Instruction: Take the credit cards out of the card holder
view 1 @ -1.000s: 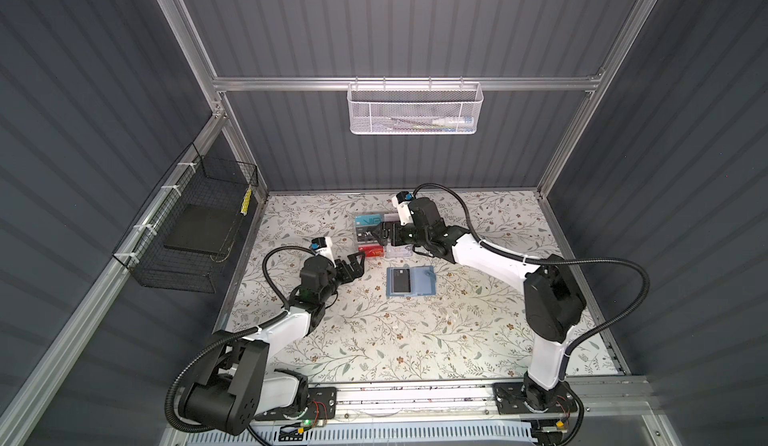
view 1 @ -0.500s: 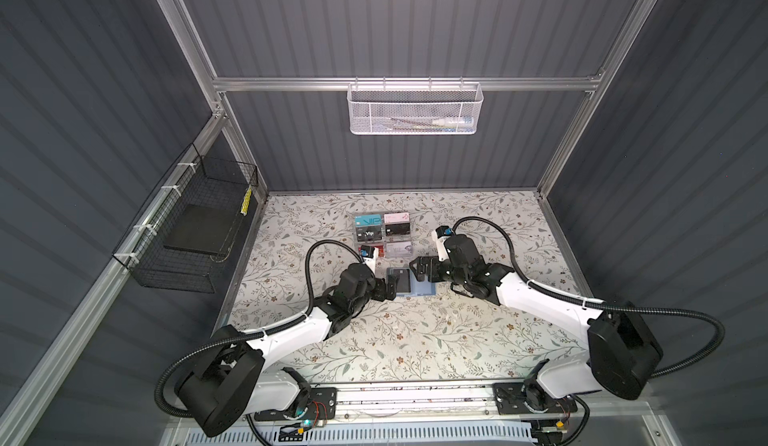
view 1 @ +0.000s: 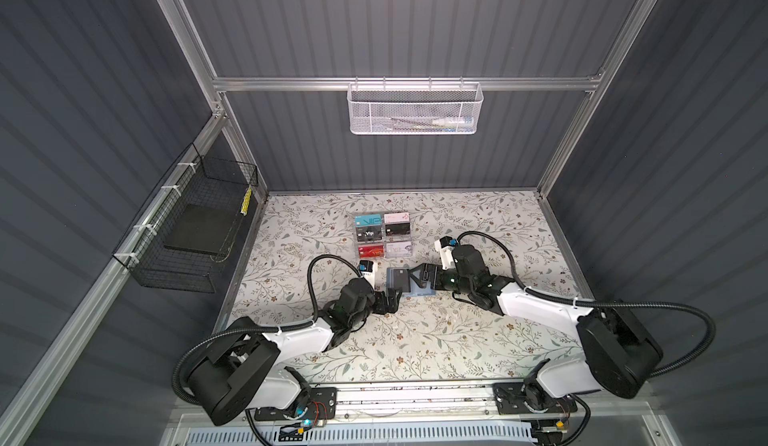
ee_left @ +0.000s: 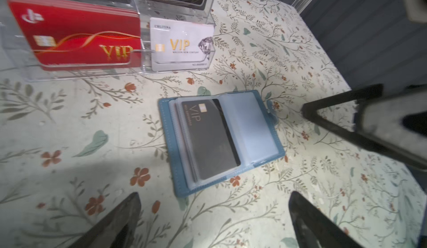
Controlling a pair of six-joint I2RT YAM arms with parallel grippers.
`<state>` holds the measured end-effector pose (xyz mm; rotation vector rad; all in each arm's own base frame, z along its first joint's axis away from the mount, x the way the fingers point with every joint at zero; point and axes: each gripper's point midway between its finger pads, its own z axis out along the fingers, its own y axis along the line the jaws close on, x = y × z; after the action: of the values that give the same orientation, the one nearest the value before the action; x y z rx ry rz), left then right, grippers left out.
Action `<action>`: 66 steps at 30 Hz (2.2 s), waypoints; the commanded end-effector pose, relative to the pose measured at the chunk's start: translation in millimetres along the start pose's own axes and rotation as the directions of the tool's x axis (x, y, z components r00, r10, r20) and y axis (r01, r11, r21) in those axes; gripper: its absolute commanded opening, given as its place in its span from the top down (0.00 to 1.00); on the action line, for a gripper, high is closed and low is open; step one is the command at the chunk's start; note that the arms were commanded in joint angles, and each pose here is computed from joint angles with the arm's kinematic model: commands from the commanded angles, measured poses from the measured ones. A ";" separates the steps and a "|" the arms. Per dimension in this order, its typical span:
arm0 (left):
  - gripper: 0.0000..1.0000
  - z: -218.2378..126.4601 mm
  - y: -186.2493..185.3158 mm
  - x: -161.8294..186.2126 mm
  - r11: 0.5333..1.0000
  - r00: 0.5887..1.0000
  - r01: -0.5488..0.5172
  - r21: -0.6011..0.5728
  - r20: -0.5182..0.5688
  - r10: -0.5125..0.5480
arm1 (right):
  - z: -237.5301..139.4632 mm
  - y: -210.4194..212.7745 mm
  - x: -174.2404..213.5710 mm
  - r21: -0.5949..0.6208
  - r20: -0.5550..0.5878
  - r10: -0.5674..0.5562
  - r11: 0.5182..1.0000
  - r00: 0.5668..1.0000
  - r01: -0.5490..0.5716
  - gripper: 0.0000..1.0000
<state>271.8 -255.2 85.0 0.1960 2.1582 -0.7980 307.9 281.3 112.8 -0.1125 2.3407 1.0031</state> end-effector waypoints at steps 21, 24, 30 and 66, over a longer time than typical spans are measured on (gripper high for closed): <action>0.00 31.6 3.5 7.9 0.929 0.951 0.306 0.207 -0.025 -0.307 | 58.4 4.6 -20.4 -0.136 -0.076 0.095 0.985 0.993 -0.105 0.07; 0.00 33.4 1.3 6.5 0.925 0.950 0.310 0.217 -0.034 -0.311 | 62.9 1.0 -17.0 -0.134 -0.087 0.104 0.984 0.991 -0.115 0.08; 0.00 36.2 -0.2 7.2 0.927 0.954 0.299 0.228 -0.038 -0.298 | 72.4 -5.0 -12.5 -0.146 -0.104 0.128 0.979 0.986 -0.143 0.12; 0.00 39.2 13.1 30.3 0.901 0.931 0.363 0.239 -0.048 -0.362 | 66.3 -28.4 17.9 -0.119 -0.122 0.188 0.972 0.975 -0.202 0.22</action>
<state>292.2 -282.5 71.2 -0.0373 2.0020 -1.3245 338.9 310.3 49.3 -0.0027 2.4133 1.2562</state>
